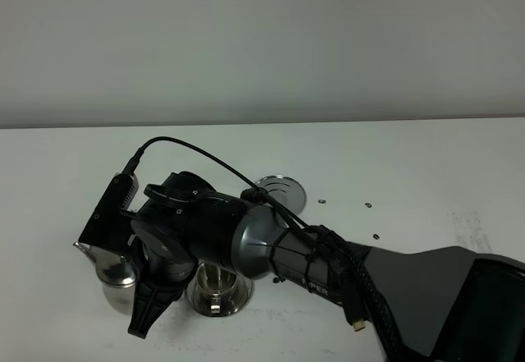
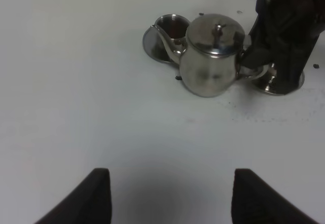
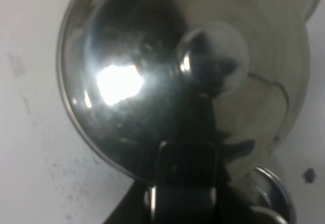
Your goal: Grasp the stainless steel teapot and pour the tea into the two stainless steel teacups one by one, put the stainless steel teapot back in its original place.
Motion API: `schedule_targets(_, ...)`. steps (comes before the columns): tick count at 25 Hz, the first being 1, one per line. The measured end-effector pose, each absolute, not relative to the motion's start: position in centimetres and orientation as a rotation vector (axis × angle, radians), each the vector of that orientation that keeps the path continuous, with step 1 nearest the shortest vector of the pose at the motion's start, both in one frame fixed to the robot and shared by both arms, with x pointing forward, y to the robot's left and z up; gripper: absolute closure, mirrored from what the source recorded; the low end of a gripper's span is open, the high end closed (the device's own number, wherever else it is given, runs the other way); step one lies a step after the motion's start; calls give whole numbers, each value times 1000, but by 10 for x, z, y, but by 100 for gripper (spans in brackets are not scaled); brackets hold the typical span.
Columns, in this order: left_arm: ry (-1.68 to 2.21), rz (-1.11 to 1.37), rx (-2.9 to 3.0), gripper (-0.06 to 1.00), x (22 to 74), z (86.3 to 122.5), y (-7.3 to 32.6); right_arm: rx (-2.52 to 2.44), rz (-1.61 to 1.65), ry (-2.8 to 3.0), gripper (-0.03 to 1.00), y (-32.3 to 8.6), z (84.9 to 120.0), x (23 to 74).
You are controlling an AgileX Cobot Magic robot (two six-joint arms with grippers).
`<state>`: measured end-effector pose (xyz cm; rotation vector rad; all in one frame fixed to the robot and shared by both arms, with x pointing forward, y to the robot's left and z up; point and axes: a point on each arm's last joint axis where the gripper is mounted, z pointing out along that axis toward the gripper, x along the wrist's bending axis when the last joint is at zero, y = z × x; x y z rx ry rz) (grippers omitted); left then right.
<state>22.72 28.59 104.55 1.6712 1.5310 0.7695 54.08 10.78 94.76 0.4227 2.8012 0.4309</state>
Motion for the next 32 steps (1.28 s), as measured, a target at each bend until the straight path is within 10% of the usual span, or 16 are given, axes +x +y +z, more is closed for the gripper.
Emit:
schedule_targets(12, 1532, 769, 1671, 37, 227, 1046, 286, 423, 501, 2736, 77, 90, 1020, 530)
schedule_targets(32, 1532, 769, 1671, 37, 227, 1046, 286, 432, 210, 2771, 77, -44, 1009, 499)
